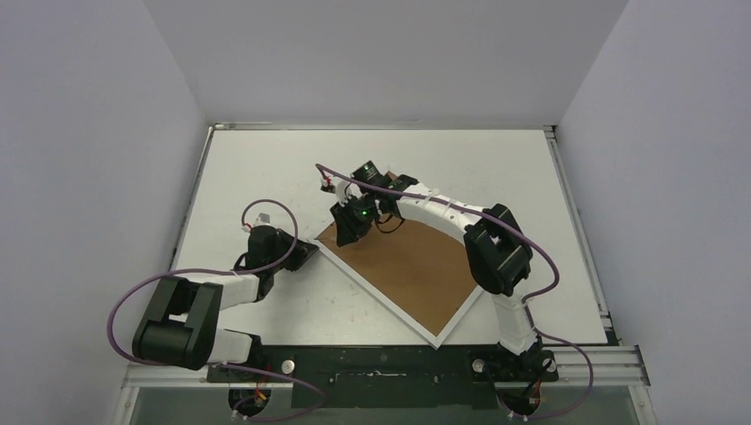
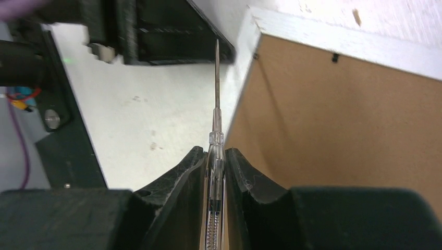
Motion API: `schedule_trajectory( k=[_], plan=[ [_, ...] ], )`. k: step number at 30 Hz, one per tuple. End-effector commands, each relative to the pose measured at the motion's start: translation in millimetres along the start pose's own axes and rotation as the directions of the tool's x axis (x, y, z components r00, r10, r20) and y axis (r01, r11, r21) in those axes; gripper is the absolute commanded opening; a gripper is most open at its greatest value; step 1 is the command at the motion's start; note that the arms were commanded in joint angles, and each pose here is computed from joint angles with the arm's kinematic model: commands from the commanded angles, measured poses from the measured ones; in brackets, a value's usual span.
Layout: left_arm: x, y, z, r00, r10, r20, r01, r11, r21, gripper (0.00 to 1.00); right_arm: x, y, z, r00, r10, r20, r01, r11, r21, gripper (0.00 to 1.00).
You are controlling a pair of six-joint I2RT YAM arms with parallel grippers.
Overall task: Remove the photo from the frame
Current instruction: Release the photo frame item from the photo frame.
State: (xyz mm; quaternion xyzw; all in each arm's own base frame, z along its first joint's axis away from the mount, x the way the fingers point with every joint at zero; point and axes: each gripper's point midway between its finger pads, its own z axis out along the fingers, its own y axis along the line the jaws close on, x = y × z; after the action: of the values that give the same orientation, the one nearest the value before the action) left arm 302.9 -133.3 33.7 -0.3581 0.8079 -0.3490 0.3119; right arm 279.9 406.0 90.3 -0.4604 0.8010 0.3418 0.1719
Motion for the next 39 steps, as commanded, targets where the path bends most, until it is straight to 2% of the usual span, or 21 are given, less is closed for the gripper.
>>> schedule_trajectory(
  k=[1, 9, 17, 31, 39],
  plan=[
    [1.3, -18.0, -4.6, 0.998, 0.057, -0.021, -0.056, 0.998, 0.040, 0.00, -58.0, 50.3, -30.4, 0.974, -0.050, 0.221, 0.088, 0.982, -0.166, 0.05],
    [-0.7, -17.6, -9.3, 0.998, 0.059, -0.010, -0.059, 0.998, 0.034, 0.00, -48.1, 34.2, -23.0, 0.979, -0.020, 0.202, 0.046, 0.991, -0.126, 0.05],
    [-5.7, -18.7, -12.3, 0.998, 0.058, 0.010, -0.058, 0.998, 0.034, 0.00, -30.3, -3.8, -28.3, 0.974, 0.094, 0.208, -0.085, 0.995, -0.052, 0.05],
    [0.7, -18.8, -0.8, 0.998, 0.048, -0.038, -0.047, 0.998, 0.039, 0.00, -5.2, -4.6, -0.7, 0.993, 0.056, 0.102, -0.053, 0.998, -0.027, 0.05],
    [-0.5, -20.5, -0.2, 0.998, 0.052, -0.034, -0.051, 0.998, 0.045, 0.00, -0.9, -6.5, 6.3, 0.995, 0.062, 0.083, -0.061, 0.998, -0.019, 0.05]
  ],
)
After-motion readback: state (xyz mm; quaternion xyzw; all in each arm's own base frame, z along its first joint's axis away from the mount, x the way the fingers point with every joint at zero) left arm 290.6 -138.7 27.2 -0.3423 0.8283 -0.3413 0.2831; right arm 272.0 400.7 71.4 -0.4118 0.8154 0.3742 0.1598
